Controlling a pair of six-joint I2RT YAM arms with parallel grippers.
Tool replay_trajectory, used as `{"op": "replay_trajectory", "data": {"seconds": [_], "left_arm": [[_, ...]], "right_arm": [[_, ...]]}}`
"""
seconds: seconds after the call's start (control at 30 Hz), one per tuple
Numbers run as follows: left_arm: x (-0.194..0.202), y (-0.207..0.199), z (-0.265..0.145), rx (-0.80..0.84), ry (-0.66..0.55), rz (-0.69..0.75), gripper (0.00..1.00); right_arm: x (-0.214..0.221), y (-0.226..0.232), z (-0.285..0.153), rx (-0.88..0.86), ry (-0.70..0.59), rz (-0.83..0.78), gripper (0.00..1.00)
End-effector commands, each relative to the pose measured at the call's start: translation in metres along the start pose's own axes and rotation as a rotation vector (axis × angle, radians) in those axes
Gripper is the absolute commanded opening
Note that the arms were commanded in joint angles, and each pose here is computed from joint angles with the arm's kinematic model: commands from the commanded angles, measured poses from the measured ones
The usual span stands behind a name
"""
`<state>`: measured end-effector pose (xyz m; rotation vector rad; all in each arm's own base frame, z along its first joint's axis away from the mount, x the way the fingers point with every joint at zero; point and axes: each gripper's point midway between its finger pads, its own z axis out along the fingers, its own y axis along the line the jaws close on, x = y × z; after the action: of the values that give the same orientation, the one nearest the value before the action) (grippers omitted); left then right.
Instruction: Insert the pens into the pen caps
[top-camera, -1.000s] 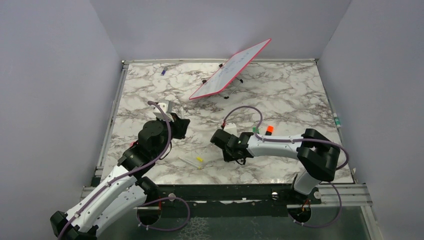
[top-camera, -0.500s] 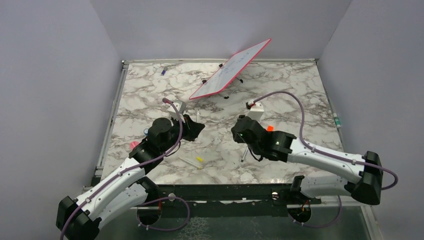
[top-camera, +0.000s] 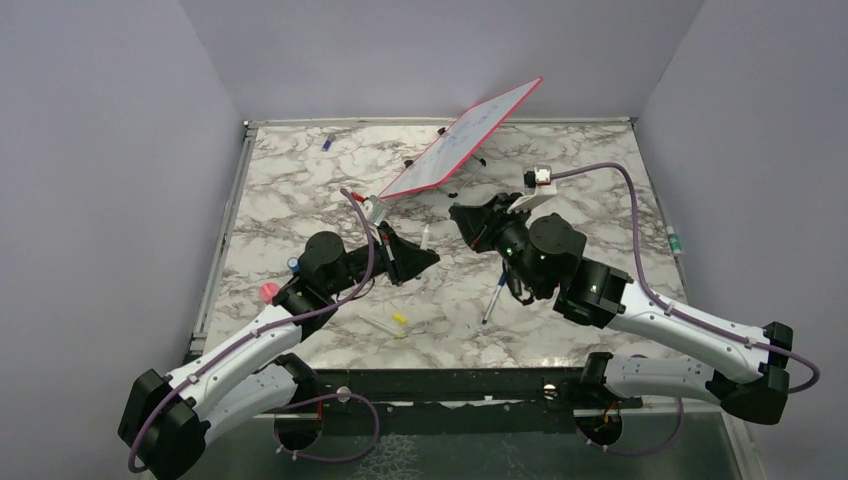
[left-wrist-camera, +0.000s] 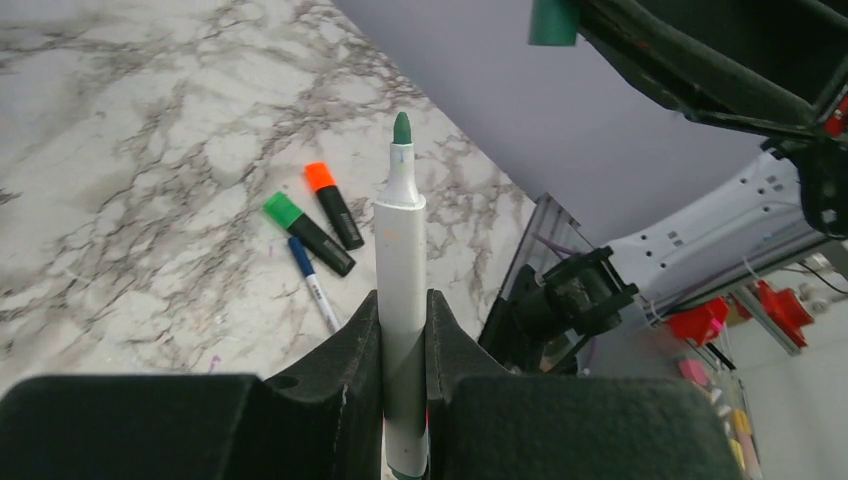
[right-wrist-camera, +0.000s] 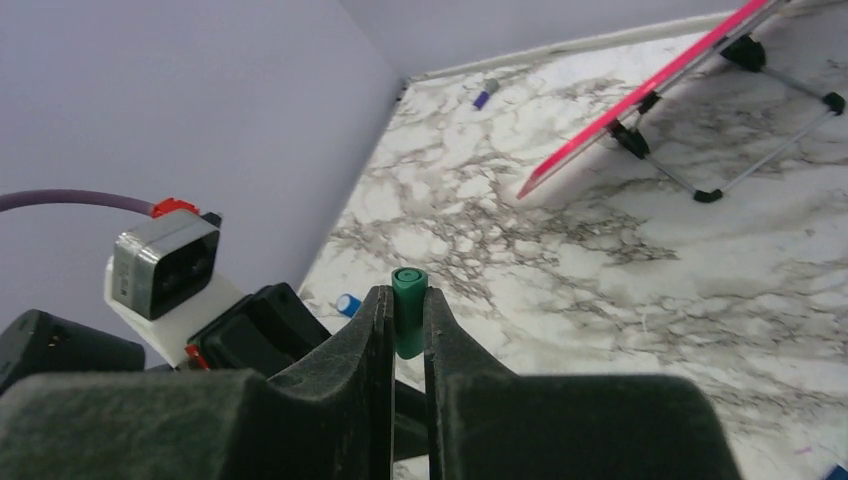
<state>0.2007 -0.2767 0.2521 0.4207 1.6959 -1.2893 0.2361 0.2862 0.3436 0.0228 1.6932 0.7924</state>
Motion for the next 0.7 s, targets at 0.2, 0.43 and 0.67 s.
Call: {"op": "replay_trajectory", "data": {"seconds": [0.2, 0.43, 0.67], "left_arm": [[-0.018, -0.061, -0.006, 0.293, -0.011, 0.047, 0.0], [-0.022, -0.069, -0.01, 0.327, -0.023, 0.063, 0.0], [-0.028, -0.068, -0.012, 0.306, -0.067, 0.068, 0.0]], "right_arm": [[-0.031, 0.061, -0.006, -0.257, -0.057, 0.12, 0.15], [-0.021, 0.062, -0.006, -0.27, -0.025, 0.128, 0.15], [-0.009, 0.058, -0.003, -0.244, 0.015, 0.129, 0.15]]}}
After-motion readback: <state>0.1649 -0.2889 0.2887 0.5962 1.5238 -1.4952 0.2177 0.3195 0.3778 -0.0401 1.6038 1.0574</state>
